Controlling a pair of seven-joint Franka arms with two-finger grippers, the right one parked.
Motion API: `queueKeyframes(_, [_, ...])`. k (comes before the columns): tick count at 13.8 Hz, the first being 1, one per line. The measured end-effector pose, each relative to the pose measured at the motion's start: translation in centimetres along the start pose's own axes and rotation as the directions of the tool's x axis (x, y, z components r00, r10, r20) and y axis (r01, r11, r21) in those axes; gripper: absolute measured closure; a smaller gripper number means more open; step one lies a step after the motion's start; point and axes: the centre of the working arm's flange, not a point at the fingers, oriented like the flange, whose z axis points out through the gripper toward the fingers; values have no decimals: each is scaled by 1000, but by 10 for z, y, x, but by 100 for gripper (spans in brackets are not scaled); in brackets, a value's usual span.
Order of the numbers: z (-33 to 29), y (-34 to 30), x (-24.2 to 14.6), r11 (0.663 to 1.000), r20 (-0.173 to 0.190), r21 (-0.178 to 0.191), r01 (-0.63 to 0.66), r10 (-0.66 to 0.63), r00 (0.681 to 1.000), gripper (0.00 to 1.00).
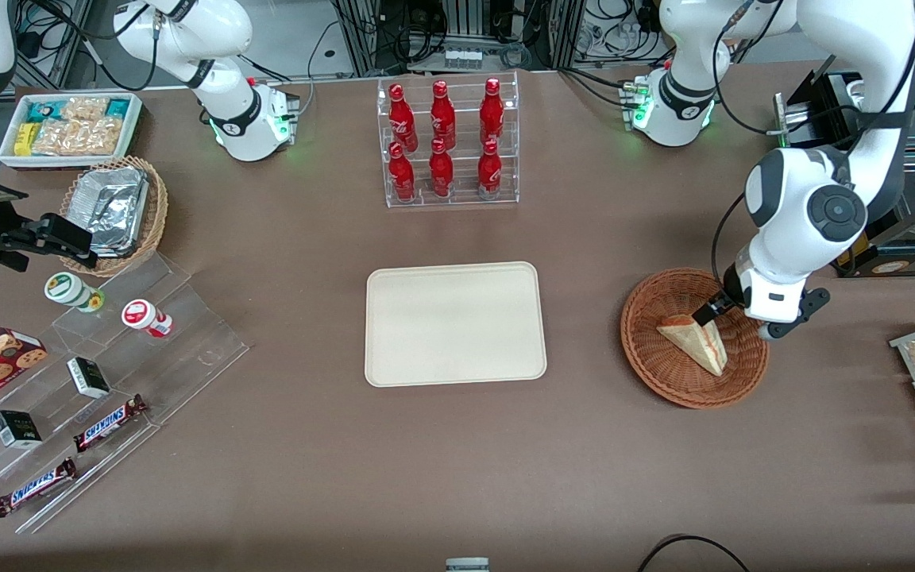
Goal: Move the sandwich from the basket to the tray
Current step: 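Close the left gripper on the wrapped sandwich wedge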
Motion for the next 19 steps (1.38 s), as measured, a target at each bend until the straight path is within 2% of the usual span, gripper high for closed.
queueKeyframes(4, [18, 5, 3, 1000, -13, -16, 5, -6, 1000, 0])
queueKeyframes(10, [54, 8, 5, 1000, -12, -23, 18, -18, 1000, 0])
queueKeyframes(12, [68, 8, 5, 1000, -8, -23, 21, -22, 1000, 5])
queueKeyframes(16, [84, 10, 6, 998, -18, -37, 45, -46, 999, 49])
queueKeyframes(17, [82, 11, 7, 998, -21, -39, 47, -47, 999, 56])
queueKeyframes(19, [73, 15, 6, 999, -14, -32, 40, -41, 999, 63])
